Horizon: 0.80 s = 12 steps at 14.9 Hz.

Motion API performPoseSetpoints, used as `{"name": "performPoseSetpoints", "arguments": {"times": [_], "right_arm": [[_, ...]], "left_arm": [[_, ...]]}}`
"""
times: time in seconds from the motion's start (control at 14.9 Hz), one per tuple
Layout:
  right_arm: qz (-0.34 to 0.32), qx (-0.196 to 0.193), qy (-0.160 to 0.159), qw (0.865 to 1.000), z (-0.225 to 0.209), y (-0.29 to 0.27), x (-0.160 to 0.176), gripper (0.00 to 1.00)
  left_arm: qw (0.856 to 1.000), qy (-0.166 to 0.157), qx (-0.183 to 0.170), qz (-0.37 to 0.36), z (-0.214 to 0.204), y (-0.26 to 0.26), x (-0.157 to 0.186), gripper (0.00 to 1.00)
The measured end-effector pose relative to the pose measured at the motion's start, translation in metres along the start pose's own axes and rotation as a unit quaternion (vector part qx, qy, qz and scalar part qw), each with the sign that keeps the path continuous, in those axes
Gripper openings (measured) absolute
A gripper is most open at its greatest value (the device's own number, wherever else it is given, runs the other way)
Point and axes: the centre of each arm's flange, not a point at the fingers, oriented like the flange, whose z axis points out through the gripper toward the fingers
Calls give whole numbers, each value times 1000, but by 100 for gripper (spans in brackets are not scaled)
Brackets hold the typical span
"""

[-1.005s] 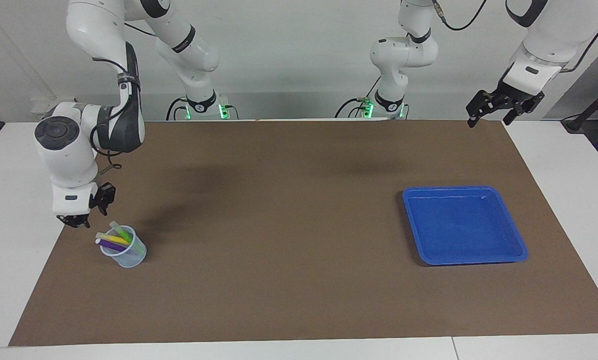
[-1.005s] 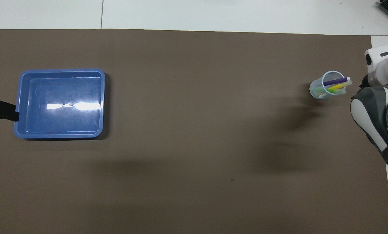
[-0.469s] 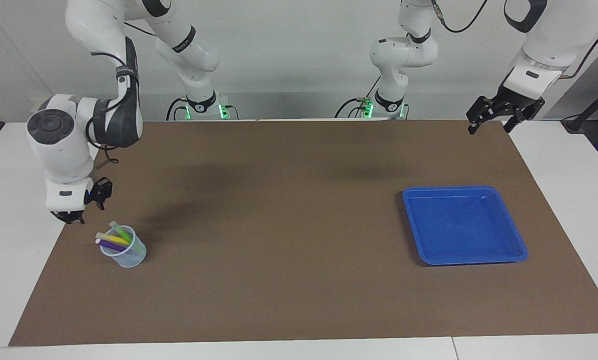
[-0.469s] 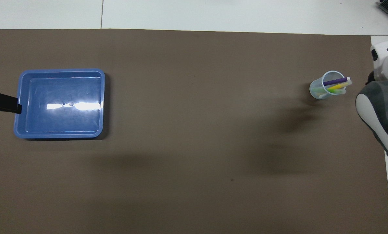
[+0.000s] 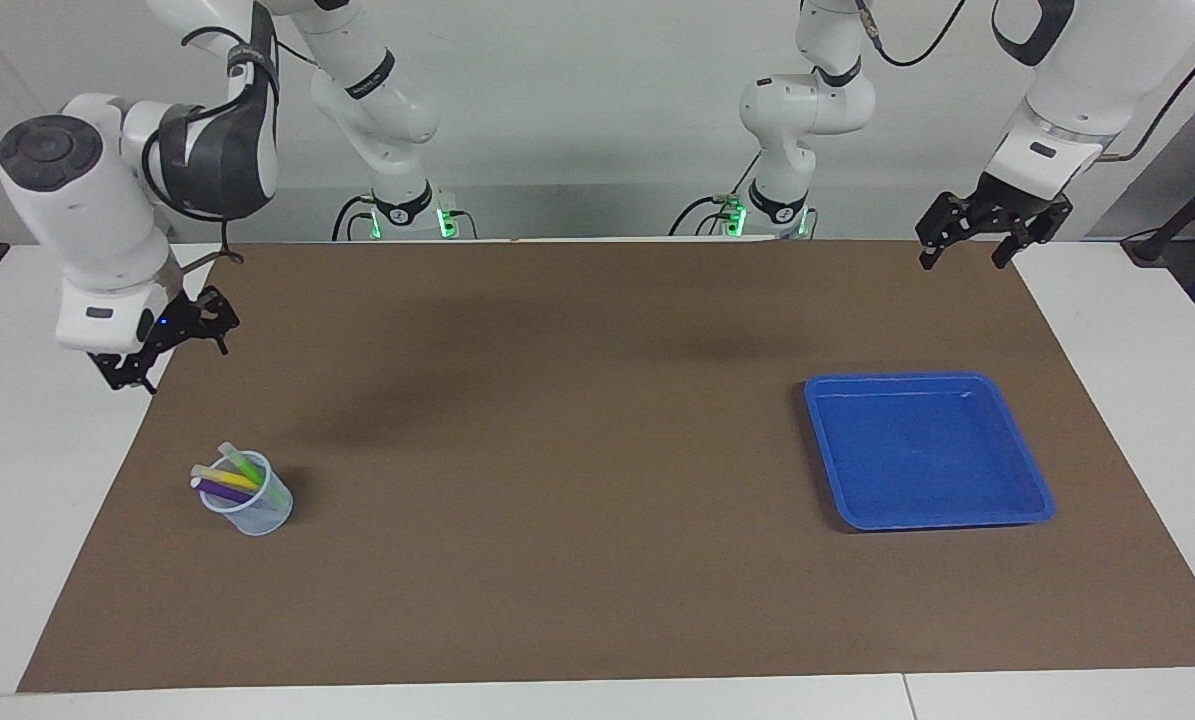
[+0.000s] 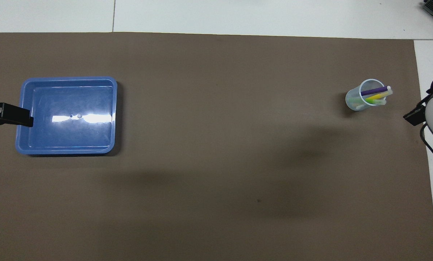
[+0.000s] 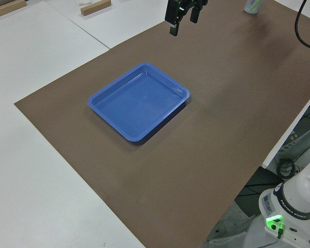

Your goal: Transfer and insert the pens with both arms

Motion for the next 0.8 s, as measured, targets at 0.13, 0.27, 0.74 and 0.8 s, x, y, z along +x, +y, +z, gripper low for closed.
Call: {"name": "performPoseSetpoints", "arguments": {"times": [0.13,0.27,0.74,0.8], "right_arm": [[51,20,3,998,-32,-21,7,100],[113,53,20,992,-57,-40,14,100],[233,94,58,966,-91,-62,22,100],[245,94,58,963,-92,-62,21,100]], "left_arm": [[1000,1,0,0,-1,0,0,100],[1000,2,0,-1,-3,-1,-1,100],[1000,-3,0,-2,-12,-2,-4,100],[1000,-6,3,-1,-10,-2,-4,100]]}}
